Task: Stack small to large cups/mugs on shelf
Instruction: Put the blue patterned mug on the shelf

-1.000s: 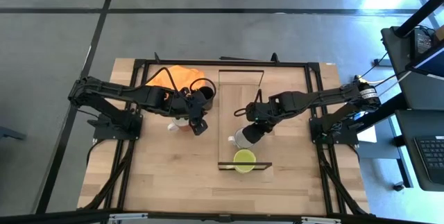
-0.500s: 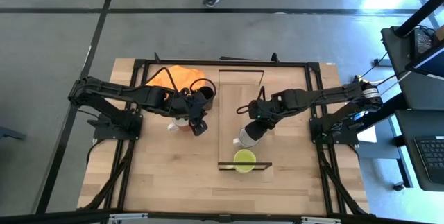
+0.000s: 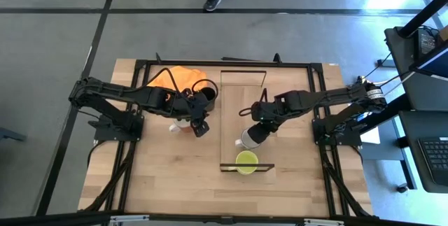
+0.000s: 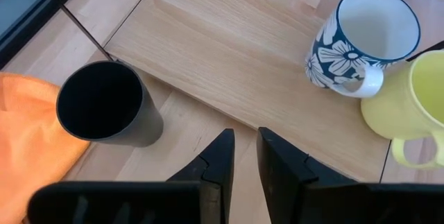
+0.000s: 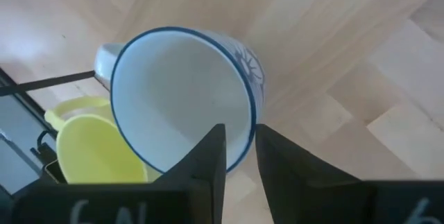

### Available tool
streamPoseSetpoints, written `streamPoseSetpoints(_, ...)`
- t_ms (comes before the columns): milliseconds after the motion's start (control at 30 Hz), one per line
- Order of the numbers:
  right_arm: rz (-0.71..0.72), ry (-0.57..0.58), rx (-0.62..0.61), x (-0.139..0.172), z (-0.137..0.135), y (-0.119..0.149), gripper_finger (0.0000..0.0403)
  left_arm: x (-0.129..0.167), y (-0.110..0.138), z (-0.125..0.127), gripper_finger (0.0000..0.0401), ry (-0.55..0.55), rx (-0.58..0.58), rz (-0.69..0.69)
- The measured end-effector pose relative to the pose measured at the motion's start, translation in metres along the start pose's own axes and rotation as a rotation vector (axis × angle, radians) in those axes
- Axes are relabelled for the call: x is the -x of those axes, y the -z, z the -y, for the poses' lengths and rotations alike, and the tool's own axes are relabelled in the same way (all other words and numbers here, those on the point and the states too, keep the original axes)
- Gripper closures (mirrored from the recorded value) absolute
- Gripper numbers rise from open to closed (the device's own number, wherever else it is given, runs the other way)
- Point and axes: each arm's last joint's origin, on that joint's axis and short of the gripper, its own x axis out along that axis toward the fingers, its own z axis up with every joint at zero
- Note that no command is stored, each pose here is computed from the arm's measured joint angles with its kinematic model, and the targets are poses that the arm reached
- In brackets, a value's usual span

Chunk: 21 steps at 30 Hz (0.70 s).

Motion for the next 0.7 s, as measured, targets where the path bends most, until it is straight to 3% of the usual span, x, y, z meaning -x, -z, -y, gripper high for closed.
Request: streamPoseSetpoints(700,-0.035,-0.08,0.01,0.0002,-0.0051,-0.0007,0.0322,-0.0001,-0.0002,-0.0002,0.0342,-0.001,0.004,0.001)
